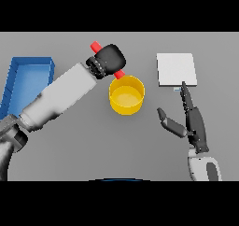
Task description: Pick up the red beaker and tilt it to pour out 1 green nut into yellow bowl. Pick up the yellow bowl and place it on the metallic measuring scale.
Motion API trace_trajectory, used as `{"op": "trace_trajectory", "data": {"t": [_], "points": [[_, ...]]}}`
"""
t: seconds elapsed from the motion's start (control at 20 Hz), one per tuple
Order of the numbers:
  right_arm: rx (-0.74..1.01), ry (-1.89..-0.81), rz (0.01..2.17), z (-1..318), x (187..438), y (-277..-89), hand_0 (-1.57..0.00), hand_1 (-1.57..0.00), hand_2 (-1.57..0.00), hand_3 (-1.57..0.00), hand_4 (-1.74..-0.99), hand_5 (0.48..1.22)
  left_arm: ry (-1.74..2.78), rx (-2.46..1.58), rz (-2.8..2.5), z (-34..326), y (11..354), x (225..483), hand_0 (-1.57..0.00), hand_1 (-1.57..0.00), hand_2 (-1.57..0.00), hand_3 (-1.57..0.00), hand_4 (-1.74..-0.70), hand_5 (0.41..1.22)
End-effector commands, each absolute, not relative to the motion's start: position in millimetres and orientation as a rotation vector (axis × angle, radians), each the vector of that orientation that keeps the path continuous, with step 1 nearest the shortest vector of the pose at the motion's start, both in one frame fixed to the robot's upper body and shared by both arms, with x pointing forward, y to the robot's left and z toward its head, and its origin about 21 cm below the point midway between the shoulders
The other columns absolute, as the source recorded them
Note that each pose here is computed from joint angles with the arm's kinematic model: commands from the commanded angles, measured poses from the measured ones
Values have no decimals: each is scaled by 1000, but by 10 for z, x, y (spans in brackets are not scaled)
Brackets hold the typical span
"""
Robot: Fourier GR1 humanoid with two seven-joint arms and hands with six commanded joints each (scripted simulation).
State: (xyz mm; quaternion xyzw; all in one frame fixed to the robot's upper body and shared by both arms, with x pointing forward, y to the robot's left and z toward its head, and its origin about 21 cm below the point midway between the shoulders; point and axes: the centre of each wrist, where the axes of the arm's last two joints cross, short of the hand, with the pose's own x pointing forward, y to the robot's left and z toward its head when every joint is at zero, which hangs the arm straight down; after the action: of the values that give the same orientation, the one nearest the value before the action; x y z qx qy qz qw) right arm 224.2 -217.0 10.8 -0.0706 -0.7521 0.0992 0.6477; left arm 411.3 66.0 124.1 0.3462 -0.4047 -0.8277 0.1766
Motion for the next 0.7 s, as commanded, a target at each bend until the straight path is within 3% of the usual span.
{"op": "trace_trajectory", "data": {"t": [0.0,0.35,0.65], "points": [[-165,-1708,219,112,2260,-2160,1,1,1,1,-1193,578,-1131,1009,-2384,1244,659,4116,-1571,-1571,-1571,-1525,-1733,1220],[-152,-1725,208,143,2274,-2165,1,1,1,1,-1135,567,-995,1195,-2647,1223,490,4110,-1571,-1571,-1571,-1561,-1737,1221],[-158,-1735,224,122,2224,-2165,1,1,1,1,-1135,580,-909,1346,-2814,1270,405,4114,-1571,-1571,-1571,-1568,-1732,1221]]}}
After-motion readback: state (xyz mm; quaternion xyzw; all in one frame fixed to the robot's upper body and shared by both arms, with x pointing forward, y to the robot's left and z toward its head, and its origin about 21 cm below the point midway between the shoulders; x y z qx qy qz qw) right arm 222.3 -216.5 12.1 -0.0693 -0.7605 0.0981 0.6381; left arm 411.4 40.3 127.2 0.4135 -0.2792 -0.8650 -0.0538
